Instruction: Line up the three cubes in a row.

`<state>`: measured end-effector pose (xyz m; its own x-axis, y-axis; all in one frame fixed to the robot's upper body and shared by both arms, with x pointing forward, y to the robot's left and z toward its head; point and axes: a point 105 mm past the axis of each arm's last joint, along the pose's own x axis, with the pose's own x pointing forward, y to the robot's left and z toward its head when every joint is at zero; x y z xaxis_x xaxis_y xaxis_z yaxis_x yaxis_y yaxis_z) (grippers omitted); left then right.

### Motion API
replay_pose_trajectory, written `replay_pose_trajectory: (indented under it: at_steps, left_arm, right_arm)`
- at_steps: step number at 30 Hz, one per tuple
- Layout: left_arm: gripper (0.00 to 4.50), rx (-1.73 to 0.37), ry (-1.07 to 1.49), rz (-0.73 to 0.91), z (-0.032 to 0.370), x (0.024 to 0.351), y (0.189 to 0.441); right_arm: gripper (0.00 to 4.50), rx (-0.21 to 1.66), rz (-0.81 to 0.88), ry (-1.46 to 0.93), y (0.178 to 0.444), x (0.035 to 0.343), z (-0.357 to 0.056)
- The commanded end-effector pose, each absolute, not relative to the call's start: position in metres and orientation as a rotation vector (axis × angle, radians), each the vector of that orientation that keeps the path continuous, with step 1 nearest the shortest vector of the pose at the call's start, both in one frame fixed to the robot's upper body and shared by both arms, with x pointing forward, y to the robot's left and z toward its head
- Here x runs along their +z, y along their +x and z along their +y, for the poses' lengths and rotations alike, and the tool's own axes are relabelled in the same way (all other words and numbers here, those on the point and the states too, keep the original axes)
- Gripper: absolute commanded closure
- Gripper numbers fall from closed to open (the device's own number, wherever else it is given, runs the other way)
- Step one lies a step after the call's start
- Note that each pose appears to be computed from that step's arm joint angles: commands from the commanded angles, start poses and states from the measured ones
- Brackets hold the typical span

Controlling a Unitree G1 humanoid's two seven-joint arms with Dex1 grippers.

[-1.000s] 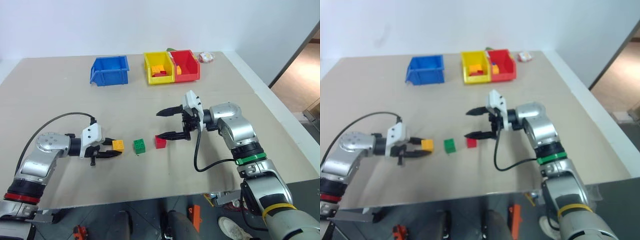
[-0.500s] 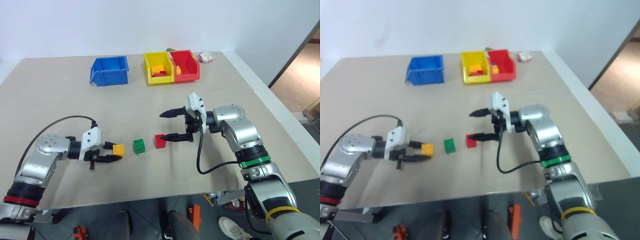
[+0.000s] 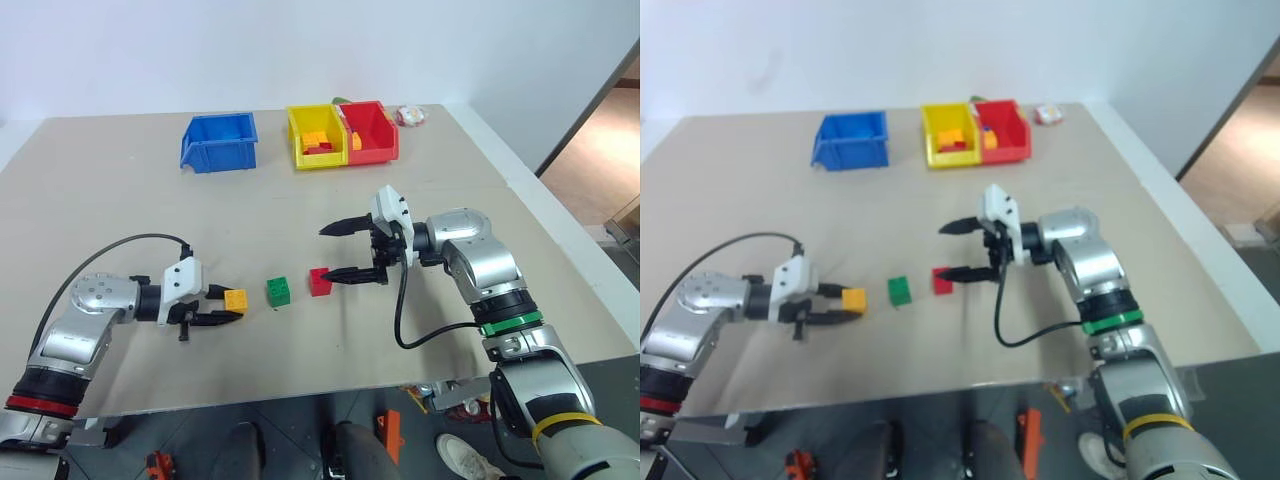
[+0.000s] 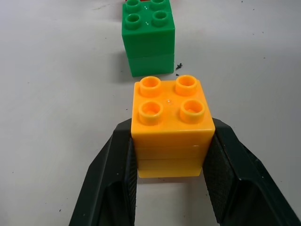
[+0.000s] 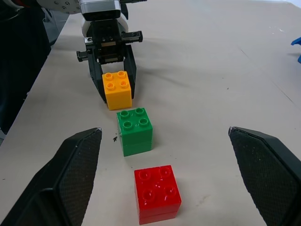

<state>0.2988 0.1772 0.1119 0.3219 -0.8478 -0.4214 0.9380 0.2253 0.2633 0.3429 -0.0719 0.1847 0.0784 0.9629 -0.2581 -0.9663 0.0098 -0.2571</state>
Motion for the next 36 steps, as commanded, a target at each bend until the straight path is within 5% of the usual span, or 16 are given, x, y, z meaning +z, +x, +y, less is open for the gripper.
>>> replay_pose_trajectory:
  at_steps: [1,11,13,20,29,36]
  left_arm:
    - [3.17,-1.209,0.556,0.208,0.190,0.121,0.300]
    - [3.17,-1.200,0.576,0.226,0.195,0.120,0.304]
    - [2.14,-1.200,0.606,0.226,0.196,0.118,0.306]
    - [0.03,-1.213,0.605,0.203,0.191,0.123,0.309]
    - [0.03,-1.259,0.584,0.162,0.175,0.152,0.293]
    - [0.03,-1.138,0.390,0.116,0.174,0.205,0.284]
  right_arm:
    - [0.00,1.506,-0.036,-0.448,0.342,0.198,-0.072]
    - [0.00,1.499,-0.035,-0.446,0.343,0.196,-0.072]
    - [0.00,1.498,-0.034,-0.445,0.343,0.196,-0.072]
    - [0.00,1.493,-0.028,-0.448,0.343,0.195,-0.073]
    - [0.00,1.490,-0.032,-0.446,0.343,0.196,-0.074]
    - [0.00,1.448,-0.080,-0.384,0.345,0.216,-0.077]
